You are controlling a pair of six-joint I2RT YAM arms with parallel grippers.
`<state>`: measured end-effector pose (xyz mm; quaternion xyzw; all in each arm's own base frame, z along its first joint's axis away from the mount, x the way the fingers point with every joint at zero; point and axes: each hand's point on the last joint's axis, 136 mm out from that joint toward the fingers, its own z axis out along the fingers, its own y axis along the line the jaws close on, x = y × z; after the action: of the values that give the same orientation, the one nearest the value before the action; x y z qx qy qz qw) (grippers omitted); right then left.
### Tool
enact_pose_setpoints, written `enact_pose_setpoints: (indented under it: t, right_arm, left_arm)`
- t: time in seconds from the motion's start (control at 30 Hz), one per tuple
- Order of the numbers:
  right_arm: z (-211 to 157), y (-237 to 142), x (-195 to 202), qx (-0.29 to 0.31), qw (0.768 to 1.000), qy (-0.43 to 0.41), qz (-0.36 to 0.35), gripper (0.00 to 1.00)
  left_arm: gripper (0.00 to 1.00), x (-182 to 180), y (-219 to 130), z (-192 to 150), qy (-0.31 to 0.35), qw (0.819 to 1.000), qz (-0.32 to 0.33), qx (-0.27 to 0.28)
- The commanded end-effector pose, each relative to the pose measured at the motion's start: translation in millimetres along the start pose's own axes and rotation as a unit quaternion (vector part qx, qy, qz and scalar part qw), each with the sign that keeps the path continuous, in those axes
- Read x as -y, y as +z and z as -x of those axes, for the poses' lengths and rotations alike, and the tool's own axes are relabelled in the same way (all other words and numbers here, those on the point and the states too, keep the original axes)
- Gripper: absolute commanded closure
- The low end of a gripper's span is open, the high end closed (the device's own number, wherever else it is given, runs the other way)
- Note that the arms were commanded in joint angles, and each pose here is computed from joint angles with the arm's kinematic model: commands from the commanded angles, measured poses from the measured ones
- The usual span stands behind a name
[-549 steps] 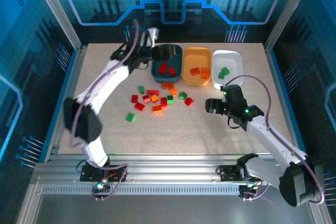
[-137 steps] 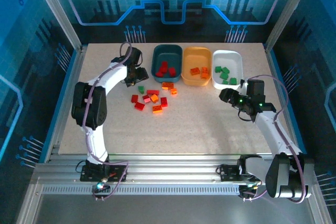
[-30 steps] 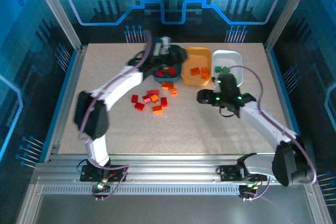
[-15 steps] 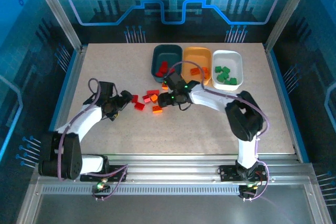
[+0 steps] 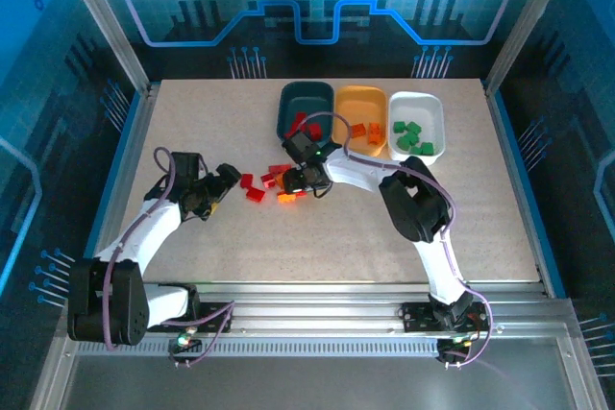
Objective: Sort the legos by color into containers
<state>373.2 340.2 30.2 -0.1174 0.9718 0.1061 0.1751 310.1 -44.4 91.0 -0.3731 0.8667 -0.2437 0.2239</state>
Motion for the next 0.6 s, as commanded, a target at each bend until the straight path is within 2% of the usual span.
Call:
enact_pose_setpoints:
  t: [0.0, 0.13, 0.3, 0.47, 0.57]
  right_arm:
    - [-2.8, 7.6, 10.2, -0.014, 0.999, 0.008, -0.039, 0.42]
    - [-2.2, 3.1, 15.7, -0.002, 0.999, 0.018, -0.05, 0.53]
    - [6.0, -36.7, 10.6, 0.057, 0.998, 0.038, -0.012, 0.65]
    - [36.2, -89.0, 12.7, 0.117, 0.993, 0.031, -0.008, 0.66]
    - [66.6, -93.8, 25.5, 0.132, 0.991, 0.024, -0.017, 0.64]
  left_arm:
    - [0.01, 2.0, -2.9, -4.1, 0.01, 1.0, -0.018, -0.009]
    - [0.01, 2.0, -1.3, -10.0, 0.0, 0.999, -0.032, -0.016]
    - [0.01, -7.3, 9.5, -25.5, -0.022, 0.998, -0.054, -0.033]
    - [0.01, -19.0, 14.8, -37.5, -0.028, 0.997, -0.051, -0.049]
    - [0.01, -19.9, 16.0, -41.0, -0.029, 0.997, -0.054, -0.056]
